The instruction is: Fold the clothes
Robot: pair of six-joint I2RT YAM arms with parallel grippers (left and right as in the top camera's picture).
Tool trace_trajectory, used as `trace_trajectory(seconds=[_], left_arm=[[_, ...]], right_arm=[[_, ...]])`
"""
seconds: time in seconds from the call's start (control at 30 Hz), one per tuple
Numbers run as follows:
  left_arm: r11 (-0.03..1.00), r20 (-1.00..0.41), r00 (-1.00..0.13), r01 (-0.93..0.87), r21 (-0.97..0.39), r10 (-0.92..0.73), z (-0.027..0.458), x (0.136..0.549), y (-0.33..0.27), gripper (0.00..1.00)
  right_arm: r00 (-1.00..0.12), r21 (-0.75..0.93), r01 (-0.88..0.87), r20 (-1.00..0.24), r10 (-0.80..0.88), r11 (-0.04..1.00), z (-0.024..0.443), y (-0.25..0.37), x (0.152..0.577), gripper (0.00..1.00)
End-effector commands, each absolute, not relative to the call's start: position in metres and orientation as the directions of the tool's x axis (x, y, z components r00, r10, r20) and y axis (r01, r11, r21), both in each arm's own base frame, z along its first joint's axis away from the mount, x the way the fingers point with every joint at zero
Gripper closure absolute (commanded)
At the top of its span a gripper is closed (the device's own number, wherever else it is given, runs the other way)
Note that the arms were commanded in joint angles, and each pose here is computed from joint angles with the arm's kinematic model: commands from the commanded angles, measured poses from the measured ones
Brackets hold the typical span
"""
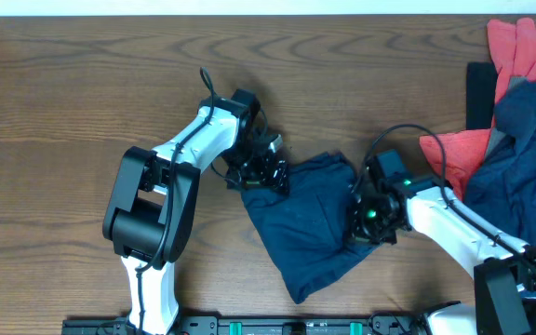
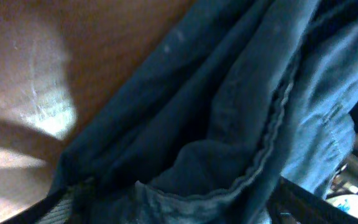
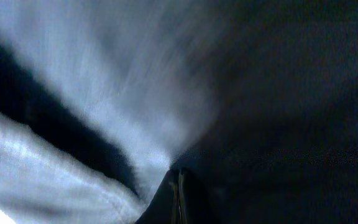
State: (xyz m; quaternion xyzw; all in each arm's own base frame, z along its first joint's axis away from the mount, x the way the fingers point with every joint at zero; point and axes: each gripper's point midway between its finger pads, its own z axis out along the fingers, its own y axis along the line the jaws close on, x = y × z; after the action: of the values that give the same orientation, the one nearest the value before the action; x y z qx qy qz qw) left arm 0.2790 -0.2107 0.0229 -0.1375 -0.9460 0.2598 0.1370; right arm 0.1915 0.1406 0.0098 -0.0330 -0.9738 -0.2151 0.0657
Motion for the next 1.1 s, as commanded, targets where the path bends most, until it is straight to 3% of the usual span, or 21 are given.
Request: trace_trajectory(seconds=[0.0,0.2,0.27,0.4,0.43,0.5,0.53,0.57,0.77,1.07], left_arm=[[0.829,0.266,-0.897,0.169,-0.533,0.353,0.013,0.255,-0.208,0.29],[0.857,0.404,-0.848,0.106,-0.505,0.342,0.016,0.222,-0.197,0.76],[0.861,0.431,-0.837,0.089,-0.500,0.337,0.021,0.216,-0.195,0.85],[0.839,0.443,-0.832,0.046,-0.542,0.333,0.037,0.211,-0.202,0.86],[0.834,0.433,-0.837,0.048,-0.550,0.334,0.041,0.211,-0.203,0.83],[0.830,0.404,-0.851,0.063,-0.554,0.334,0.045,0.216,-0.204,0.68],[0.830,0.383,-0.861,0.076,-0.553,0.334,0.047,0.221,-0.203,0.48],[0.831,0.364,-0.870,0.087,-0.550,0.332,0.049,0.225,-0.201,0.02],[0.842,0.209,-0.924,0.175,-0.511,0.319,0.060,0.270,-0.189,0.02],[0.749,-0.062,-0.912,0.370,-0.549,0.405,0.056,0.317,-0.215,0.02]], right_arm=[[-0.984,0.286,0.175,0.036,0.172,0.942,-0.004,0.108,0.221,0.95],[-0.939,0.290,0.162,-0.250,0.238,0.943,0.006,0.085,0.293,0.94],[-0.926,0.296,0.128,-0.307,0.222,0.946,0.013,0.083,0.308,0.94],[-0.919,0.278,0.073,-0.354,0.173,0.958,0.027,0.077,0.323,0.93],[-0.921,0.273,0.070,-0.351,0.168,0.959,0.031,0.076,0.325,0.93],[-0.928,0.264,0.071,-0.335,0.160,0.962,0.040,0.073,0.327,0.93],[-0.931,0.262,0.073,-0.328,0.159,0.962,0.044,0.073,0.327,0.93],[-0.934,0.257,0.066,-0.323,0.150,0.964,0.049,0.073,0.328,0.93],[-0.949,0.246,0.072,-0.281,0.142,0.967,0.056,0.072,0.322,0.93],[-0.959,0.238,0.082,-0.246,0.141,0.968,0.053,0.071,0.314,0.94]])
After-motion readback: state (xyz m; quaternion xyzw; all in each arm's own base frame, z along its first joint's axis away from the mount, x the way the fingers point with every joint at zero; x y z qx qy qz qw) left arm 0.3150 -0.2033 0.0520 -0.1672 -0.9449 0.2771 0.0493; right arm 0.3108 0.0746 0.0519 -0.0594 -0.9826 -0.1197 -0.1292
